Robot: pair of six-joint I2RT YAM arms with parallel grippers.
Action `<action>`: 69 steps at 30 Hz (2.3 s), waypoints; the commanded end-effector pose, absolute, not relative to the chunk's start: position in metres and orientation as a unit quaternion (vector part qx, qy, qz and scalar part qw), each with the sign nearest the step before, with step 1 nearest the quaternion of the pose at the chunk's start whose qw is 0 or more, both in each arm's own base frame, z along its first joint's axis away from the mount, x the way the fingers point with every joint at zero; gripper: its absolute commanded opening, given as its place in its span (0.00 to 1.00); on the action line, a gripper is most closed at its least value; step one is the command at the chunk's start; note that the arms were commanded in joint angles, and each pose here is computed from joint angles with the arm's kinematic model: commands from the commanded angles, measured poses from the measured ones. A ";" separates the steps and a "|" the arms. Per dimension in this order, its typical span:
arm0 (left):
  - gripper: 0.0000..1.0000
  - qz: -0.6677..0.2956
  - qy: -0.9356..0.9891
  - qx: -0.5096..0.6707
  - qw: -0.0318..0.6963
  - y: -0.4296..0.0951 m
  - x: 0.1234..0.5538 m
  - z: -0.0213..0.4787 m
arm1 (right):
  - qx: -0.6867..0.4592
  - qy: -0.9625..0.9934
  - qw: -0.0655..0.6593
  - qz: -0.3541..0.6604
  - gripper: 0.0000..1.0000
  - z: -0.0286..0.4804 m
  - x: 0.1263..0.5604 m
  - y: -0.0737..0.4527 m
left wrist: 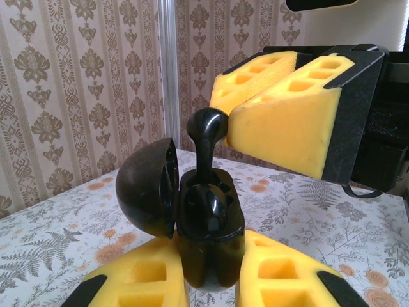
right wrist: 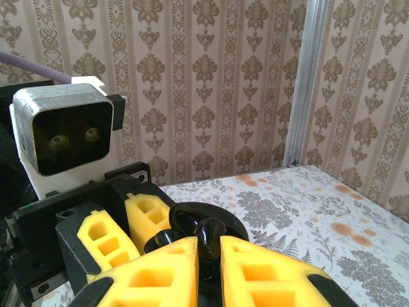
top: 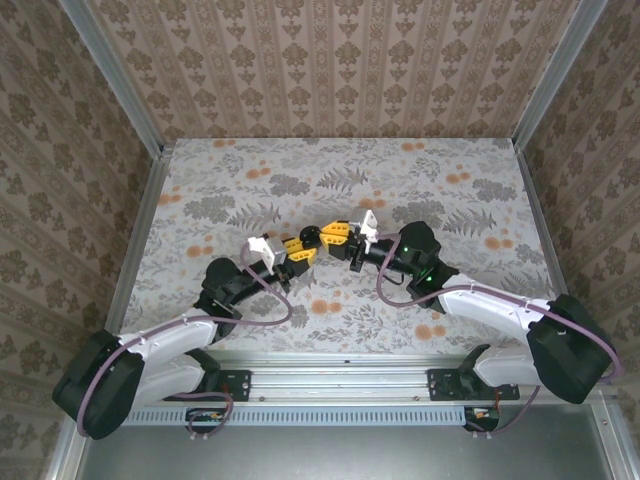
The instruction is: Insert wireless bluetooth earbuds into charging case
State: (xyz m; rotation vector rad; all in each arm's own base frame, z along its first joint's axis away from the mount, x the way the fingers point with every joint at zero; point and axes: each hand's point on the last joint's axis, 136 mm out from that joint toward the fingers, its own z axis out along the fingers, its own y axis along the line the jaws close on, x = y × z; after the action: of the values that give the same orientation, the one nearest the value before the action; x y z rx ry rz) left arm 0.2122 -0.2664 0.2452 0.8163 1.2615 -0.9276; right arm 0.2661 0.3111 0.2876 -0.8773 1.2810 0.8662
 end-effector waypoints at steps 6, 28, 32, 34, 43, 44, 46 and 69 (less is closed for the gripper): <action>0.05 -0.407 0.523 0.364 0.655 -0.268 0.210 0.264 | -0.387 0.545 0.623 0.407 0.16 0.292 0.260 0.312; 0.05 -0.404 0.522 0.369 0.655 -0.269 0.209 0.264 | -0.391 0.556 0.603 0.418 0.15 0.284 0.260 0.312; 0.05 -0.404 0.522 0.370 0.653 -0.269 0.209 0.264 | -0.393 0.558 0.596 0.423 0.15 0.281 0.259 0.312; 0.05 -0.405 0.522 0.371 0.653 -0.269 0.209 0.264 | -0.392 0.561 0.592 0.425 0.15 0.279 0.260 0.312; 0.05 -0.411 0.518 0.375 0.649 -0.271 0.206 0.265 | -0.392 0.572 0.582 0.425 0.16 0.275 0.264 0.310; 0.05 -0.411 0.517 0.375 0.650 -0.270 0.206 0.266 | -0.392 0.573 0.581 0.424 0.16 0.275 0.266 0.310; 0.05 -0.412 0.518 0.376 0.649 -0.271 0.205 0.265 | -0.392 0.577 0.578 0.423 0.17 0.274 0.267 0.310; 0.05 -0.439 0.501 0.415 0.620 -0.280 0.191 0.266 | -0.485 0.549 0.486 0.477 0.66 0.275 0.245 0.309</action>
State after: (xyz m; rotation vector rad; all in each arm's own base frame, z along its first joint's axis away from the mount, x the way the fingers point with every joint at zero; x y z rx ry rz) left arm 0.1964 -0.2759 0.2506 0.9168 1.2102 -0.9949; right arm 0.2598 0.3021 0.2725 -1.0748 1.3788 1.0623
